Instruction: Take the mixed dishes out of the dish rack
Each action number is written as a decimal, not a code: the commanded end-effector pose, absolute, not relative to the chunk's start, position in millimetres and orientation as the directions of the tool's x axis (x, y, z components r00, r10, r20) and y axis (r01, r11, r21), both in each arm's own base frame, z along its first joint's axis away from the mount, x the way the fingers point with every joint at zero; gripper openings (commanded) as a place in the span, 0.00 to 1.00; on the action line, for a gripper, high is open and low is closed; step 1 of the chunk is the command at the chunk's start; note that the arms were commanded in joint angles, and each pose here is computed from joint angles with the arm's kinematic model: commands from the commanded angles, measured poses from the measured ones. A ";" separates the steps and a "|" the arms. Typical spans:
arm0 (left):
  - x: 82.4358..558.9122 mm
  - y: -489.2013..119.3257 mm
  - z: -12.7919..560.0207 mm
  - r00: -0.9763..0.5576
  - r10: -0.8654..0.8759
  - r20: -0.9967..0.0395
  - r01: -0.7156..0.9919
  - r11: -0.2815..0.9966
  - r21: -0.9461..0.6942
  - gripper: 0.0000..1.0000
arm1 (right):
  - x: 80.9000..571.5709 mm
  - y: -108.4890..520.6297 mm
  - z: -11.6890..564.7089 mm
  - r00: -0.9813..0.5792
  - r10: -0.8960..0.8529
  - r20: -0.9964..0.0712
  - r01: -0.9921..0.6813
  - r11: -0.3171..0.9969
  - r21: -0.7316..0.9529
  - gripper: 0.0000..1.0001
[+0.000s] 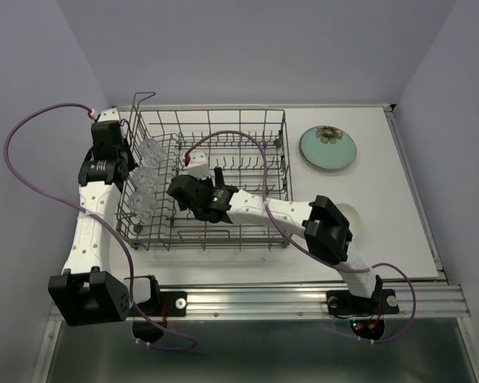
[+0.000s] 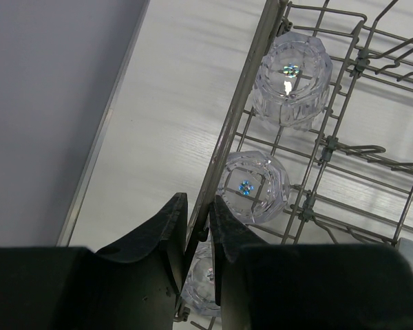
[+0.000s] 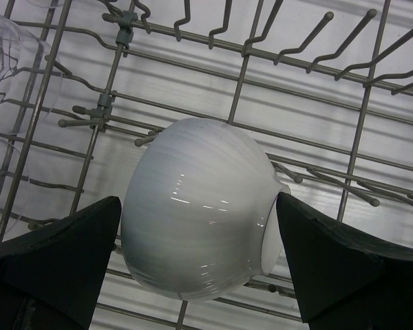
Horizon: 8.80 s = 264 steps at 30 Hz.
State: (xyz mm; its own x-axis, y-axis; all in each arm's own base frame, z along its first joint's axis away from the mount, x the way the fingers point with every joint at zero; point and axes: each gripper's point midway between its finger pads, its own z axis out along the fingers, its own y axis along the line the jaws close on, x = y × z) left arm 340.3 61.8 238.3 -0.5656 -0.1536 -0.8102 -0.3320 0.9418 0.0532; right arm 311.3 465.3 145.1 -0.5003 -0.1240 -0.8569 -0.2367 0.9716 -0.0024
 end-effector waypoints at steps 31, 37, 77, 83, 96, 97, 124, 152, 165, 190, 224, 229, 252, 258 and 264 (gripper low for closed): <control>333.7 67.6 261.4 -0.482 -0.181 -0.857 -0.381 0.924 0.019 0.22 | 300.0 438.7 187.3 -0.404 -0.058 -0.913 -0.098 0.995 -0.020 0.43; 332.7 67.8 262.3 -0.478 -0.181 -0.860 -0.382 0.924 0.018 0.22 | 296.5 433.6 193.0 -0.410 -0.024 -0.912 -0.091 0.996 0.014 0.28; 328.3 53.1 308.7 -0.407 -0.194 -0.893 -0.321 0.945 -0.059 0.99 | 303.2 417.8 308.6 -0.390 0.208 -0.897 -0.286 0.898 0.333 0.01; 324.9 17.9 380.4 -0.297 -0.226 -0.928 -0.149 0.971 -0.189 0.99 | 322.3 394.3 323.8 -0.403 0.296 -0.866 -0.318 0.842 0.436 0.01; 311.1 -113.1 411.8 -0.281 -0.314 -0.907 0.444 0.795 -0.413 0.99 | 362.9 307.0 387.7 -0.482 0.531 -0.697 -0.467 0.517 0.717 0.01; 309.5 -123.6 414.2 -0.277 -0.314 -0.908 0.477 0.776 -0.413 0.99 | 353.6 312.1 396.9 -0.531 0.518 -0.670 -0.516 0.429 0.741 0.01; 332.9 -237.7 363.4 -0.460 -0.271 -0.846 0.585 0.624 -0.518 0.60 | 300.6 303.2 441.9 -0.671 0.455 -0.585 -0.639 0.045 0.768 0.01; 321.8 -340.7 345.0 -0.549 -0.063 -0.833 0.550 0.724 -0.417 0.00 | 345.9 66.6 452.8 0.084 0.624 -0.777 0.069 0.774 0.630 1.00; 252.4 -504.2 268.1 -0.513 0.354 -0.782 0.759 0.612 -0.221 0.00 | 305.4 22.1 473.5 0.216 0.570 -0.793 0.171 0.777 0.606 1.00; 248.6 -554.8 206.3 -0.415 0.451 -0.790 0.797 0.600 -0.076 0.00 | 320.3 41.4 457.9 0.135 0.574 -0.808 0.132 0.798 0.588 1.00; 243.6 -561.8 208.9 -0.393 0.448 -0.803 0.804 0.591 -0.064 0.84 | 321.6 50.8 456.1 0.109 0.569 -0.815 0.086 0.811 0.578 1.00; 240.0 -562.1 247.0 -0.371 0.390 -0.843 0.815 0.571 -0.094 0.95 | 324.3 56.4 454.1 0.089 0.569 -0.817 0.069 0.815 0.575 1.00; 340.9 -300.0 344.5 -0.500 0.073 -0.863 0.245 0.968 -0.060 0.99 | 324.7 118.0 483.9 -0.040 0.495 -0.868 -0.254 0.835 0.488 1.00; 346.5 -211.3 340.5 -0.515 -0.035 -0.856 0.025 0.998 -0.056 0.99 | 340.8 133.0 477.5 -0.082 0.465 -0.881 -0.288 0.835 0.468 1.00; 354.3 -123.6 331.7 -0.492 -0.155 -0.857 -0.188 0.980 -0.069 0.99 | 361.2 172.5 410.5 -0.269 0.328 -0.906 -0.393 0.821 0.414 1.00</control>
